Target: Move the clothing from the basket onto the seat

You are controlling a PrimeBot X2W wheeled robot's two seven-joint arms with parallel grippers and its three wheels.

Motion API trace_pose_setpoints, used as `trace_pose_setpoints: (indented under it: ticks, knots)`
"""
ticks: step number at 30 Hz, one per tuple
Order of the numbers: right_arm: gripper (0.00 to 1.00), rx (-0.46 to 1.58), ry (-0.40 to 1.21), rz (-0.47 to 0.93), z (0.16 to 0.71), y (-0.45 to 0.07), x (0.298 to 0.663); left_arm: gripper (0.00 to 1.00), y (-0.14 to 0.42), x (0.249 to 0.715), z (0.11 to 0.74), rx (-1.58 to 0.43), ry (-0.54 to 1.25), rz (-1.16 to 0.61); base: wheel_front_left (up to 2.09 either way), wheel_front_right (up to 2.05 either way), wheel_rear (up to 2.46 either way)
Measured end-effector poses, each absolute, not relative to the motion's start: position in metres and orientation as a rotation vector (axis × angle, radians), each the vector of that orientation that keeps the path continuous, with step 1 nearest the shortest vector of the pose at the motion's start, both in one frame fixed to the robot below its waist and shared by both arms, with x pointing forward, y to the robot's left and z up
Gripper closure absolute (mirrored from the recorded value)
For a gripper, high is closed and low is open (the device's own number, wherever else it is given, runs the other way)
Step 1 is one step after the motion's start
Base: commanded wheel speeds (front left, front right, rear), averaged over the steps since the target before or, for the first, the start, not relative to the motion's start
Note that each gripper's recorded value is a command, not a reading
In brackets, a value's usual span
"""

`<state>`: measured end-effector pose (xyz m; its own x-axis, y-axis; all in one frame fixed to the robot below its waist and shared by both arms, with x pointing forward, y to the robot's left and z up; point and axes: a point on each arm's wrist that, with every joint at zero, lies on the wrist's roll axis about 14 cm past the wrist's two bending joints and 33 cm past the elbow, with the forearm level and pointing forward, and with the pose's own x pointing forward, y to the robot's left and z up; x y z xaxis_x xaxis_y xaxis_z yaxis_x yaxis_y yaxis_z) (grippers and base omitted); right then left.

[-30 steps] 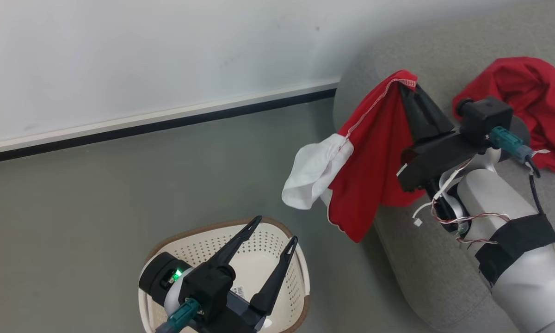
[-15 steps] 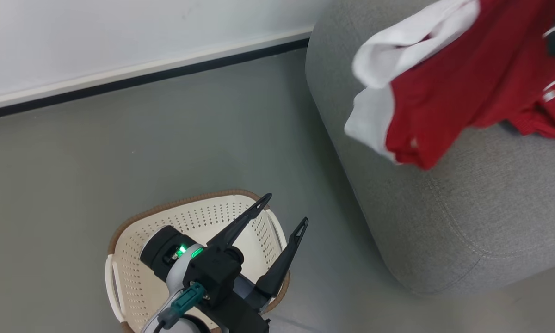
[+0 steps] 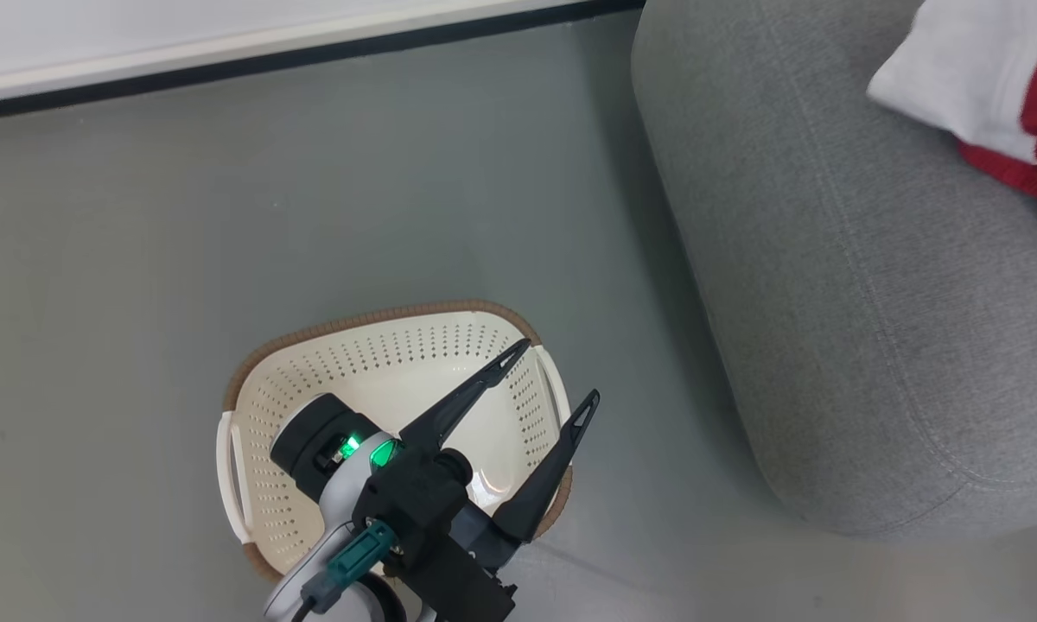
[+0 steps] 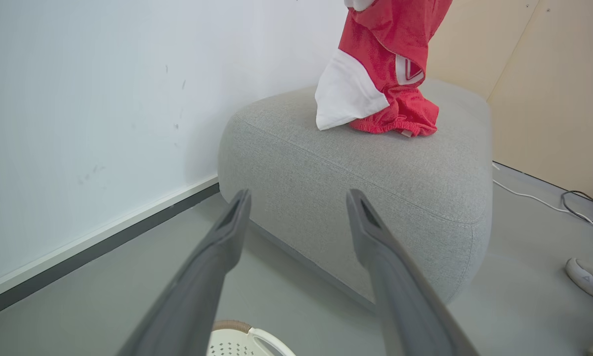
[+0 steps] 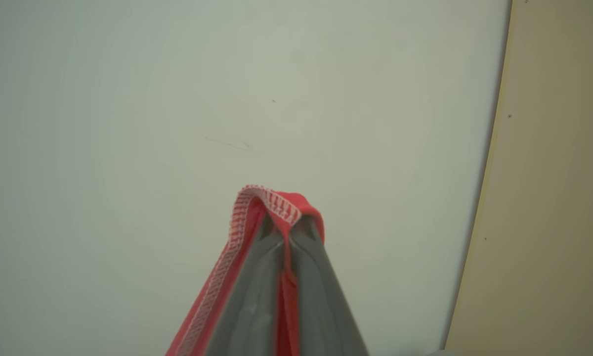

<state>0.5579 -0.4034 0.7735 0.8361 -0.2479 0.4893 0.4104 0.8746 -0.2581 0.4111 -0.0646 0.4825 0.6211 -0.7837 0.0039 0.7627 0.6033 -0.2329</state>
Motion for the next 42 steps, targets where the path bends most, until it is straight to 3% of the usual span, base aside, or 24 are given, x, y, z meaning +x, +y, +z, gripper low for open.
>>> trace_pose_setpoints:
  ticks: [8, 12, 19, 25, 30, 31, 42]
  knots:
    - [1.0, -0.395, -0.316, -0.394, 0.724, -0.422, 0.588, 0.0, -0.054, 0.426, 0.463, -0.214, 0.124, -0.87, 0.0, 0.0, 0.0]
    - [1.0, -0.341, -0.136, -0.395, 0.639, -0.428, 0.601, 0.0, -0.052, 0.435, 0.451, -0.211, 0.136, -0.875, 0.0, 0.0, 0.0]
    - [1.0, -0.266, 0.043, -0.442, 0.557, -0.441, 0.592, 0.0, -0.051, 0.443, 0.439, -0.21, 0.149, -0.874, 0.0, 0.0, 0.0]
    - [1.0, -0.162, 0.193, -0.518, 0.491, -0.453, 0.563, 0.0, -0.051, 0.445, 0.435, -0.208, 0.155, -0.876, 0.0, 0.0, 0.0]
    - [1.0, -0.13, 0.201, -0.514, 0.483, -0.445, 0.563, 0.0, -0.049, 0.445, 0.432, -0.197, 0.161, -0.873, 0.0, 0.0, 0.0]
    - [0.0, -0.125, 0.189, -0.498, 0.486, -0.438, 0.563, 0.0, -0.049, 0.445, 0.434, -0.189, 0.156, -0.874, 0.0, 0.0, 0.0]
    - [0.0, -0.164, 0.136, -0.465, 0.517, -0.431, 0.553, 0.0, -0.054, 0.446, 0.458, -0.193, 0.091, -0.856, 0.0, 0.0, 0.0]
